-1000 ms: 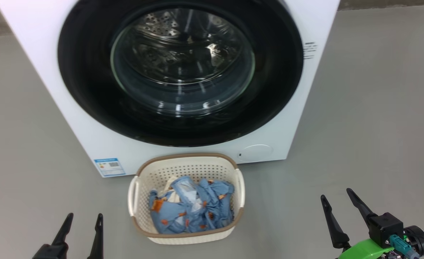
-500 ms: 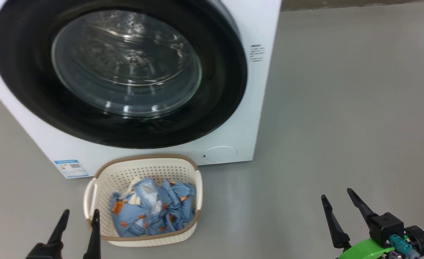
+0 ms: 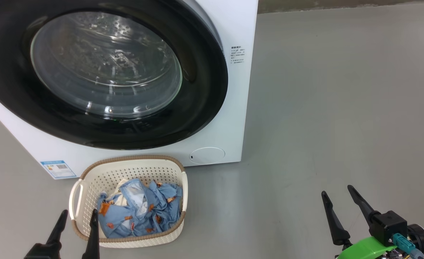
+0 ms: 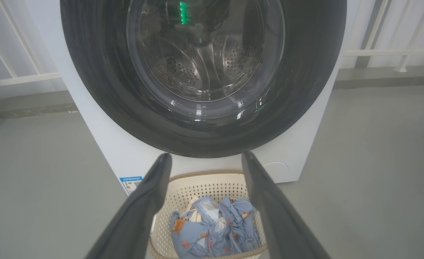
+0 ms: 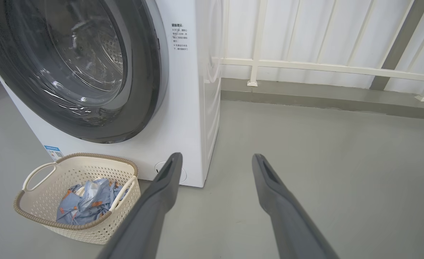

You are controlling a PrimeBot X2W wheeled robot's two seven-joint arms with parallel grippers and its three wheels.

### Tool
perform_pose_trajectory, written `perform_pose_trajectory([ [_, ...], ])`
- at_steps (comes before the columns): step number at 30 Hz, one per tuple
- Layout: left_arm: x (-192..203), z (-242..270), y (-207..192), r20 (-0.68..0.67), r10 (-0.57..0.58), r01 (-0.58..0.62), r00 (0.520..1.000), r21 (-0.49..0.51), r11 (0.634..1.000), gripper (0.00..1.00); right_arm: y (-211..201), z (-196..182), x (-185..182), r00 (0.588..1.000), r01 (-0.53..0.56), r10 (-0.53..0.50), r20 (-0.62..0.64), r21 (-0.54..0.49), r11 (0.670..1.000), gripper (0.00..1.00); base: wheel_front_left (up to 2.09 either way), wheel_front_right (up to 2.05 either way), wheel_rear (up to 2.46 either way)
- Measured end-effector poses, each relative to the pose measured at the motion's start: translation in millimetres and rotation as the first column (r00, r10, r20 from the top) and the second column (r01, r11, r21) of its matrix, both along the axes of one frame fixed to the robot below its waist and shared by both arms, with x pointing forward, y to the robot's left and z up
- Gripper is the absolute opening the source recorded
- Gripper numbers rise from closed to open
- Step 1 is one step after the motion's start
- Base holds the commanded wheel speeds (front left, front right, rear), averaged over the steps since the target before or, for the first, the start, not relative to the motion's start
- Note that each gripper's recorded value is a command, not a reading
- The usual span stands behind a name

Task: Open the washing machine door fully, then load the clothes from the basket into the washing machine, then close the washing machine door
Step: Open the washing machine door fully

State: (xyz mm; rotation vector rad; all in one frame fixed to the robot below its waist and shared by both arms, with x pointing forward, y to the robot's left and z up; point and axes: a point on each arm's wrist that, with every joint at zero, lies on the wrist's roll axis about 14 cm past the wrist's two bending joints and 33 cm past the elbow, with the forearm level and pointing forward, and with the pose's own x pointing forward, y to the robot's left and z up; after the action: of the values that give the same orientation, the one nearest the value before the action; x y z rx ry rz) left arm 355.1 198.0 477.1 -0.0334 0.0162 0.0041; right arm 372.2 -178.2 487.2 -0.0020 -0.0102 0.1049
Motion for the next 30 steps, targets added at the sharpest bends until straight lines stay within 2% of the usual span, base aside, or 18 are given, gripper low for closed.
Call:
perform_pose_trajectory([
  [4, 0.2, -0.2, -0.2, -0.001, -0.001, 0.001, 1.0, 0.0, 1.0, 1.0, 0.5, 1.0, 0.0, 1.0, -0.001, 0.001, 0.003, 0.001, 1.0, 1.0, 0.0, 0.0, 0.0],
  [5, 0.2, -0.3, -0.2, -0.001, 0.0, 0.0, 1.0, -0.002, 1.0, 1.0, 1.8, 0.9, 0.0, 1.0, -0.006, 0.006, 0.003, -0.001, 1.0, 0.24, 0.0, 0.0, 0.0],
  [6, 0.1, -0.4, -0.1, -0.001, 0.0, 0.0, 1.0, -0.003, 1.0, 1.0, 4.3, -0.3, -0.4, 1.0, -0.018, 0.018, -0.001, -0.006, 1.0, 0.0, 0.0, 0.0, 0.0],
  [19, 1.1, -2.2, -2.0, -0.006, -0.005, 0.005, 1.0, -0.009, 1.0, 1.0, 11.4, 2.7, -1.1, 0.999, -0.036, 0.035, 0.008, 0.029, 0.999, 0.0, 0.0, 0.0, 0.0],
  [24, 1.6, -4.1, -2.3, -0.012, -0.006, 0.006, 1.0, -0.009, 1.0, 1.0, 8.6, 6.1, 0.5, 1.0, -0.017, 0.015, 0.017, 0.081, 0.997, 0.0, 0.0, 0.0, 0.0],
  [27, 2.2, -5.4, -2.8, -0.016, -0.007, 0.007, 1.0, -0.009, 1.0, 1.0, -1.2, 9.9, 2.2, 0.999, 0.036, -0.042, 0.025, 0.195, 0.98, 0.0, 0.0, 0.0, 0.0],
  [30, 3.2, -6.3, -3.4, -0.019, -0.009, 0.009, 1.0, -0.009, 1.0, 1.0, -15.1, 10.9, 3.8, 0.994, 0.097, -0.11, 0.019, 0.343, 0.934, 0.0, 0.0, 0.0, 0.0],
])
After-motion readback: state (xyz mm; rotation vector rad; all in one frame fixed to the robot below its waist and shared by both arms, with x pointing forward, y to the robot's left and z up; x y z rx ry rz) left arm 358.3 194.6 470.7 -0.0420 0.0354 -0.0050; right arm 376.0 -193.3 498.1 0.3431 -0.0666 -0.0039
